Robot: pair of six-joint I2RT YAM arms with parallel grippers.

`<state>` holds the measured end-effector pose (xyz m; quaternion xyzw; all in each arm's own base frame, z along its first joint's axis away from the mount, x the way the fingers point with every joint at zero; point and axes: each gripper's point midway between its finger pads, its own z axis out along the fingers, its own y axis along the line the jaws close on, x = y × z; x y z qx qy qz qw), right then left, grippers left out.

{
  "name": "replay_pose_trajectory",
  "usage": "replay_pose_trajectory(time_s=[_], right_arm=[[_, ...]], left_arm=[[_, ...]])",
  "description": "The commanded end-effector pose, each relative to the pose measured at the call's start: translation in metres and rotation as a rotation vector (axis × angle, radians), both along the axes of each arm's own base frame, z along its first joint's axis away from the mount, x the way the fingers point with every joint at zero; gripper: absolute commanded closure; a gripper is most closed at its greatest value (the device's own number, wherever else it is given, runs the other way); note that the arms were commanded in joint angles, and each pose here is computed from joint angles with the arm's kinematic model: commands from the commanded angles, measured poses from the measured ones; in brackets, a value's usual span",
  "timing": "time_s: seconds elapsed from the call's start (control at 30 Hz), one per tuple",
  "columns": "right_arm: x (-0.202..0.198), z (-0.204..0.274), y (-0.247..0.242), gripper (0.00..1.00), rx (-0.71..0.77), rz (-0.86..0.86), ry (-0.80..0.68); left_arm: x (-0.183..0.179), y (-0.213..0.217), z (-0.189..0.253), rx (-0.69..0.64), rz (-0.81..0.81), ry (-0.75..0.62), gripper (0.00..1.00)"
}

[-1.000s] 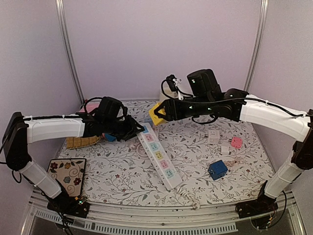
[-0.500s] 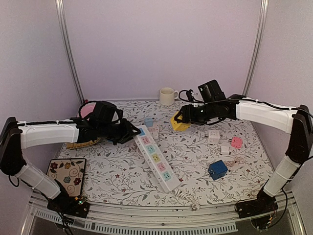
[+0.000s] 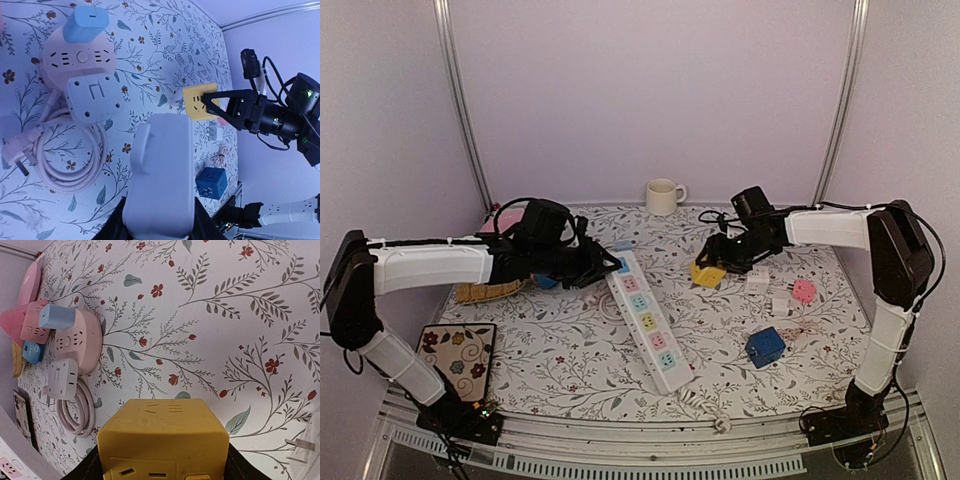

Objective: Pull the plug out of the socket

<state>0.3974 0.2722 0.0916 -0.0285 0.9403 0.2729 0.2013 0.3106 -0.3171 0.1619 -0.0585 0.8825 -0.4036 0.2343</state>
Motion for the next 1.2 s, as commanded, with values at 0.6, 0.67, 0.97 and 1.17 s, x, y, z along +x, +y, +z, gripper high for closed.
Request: replay_pose_trajectory(time_s=[0.6, 0.67, 0.97, 1.17], right_arm=[[-0.036, -0.027, -0.058, 0.46, -0.081, -0.111, 0.047], [-0.039, -0.026, -0.062, 0.42, -0.09, -0.117, 0.043], [-0.042, -0.012, -0.07, 0.24, -0.109, -0.129, 0.014], [-0.038, 0.002, -0.069, 0.19, -0.106, -0.124, -0.01]], left_arm=[[0.02, -0.113, -0.02, -0.024, -0.337, 0.038, 0.99], [0.024, -0.12, -0.039, -0.005, -0.355, 0.076, 0.98], [0.033, -0.135, -0.068, 0.048, -0.399, 0.136, 0.83], [0.042, -0.142, -0.074, 0.073, -0.411, 0.152, 0.71]])
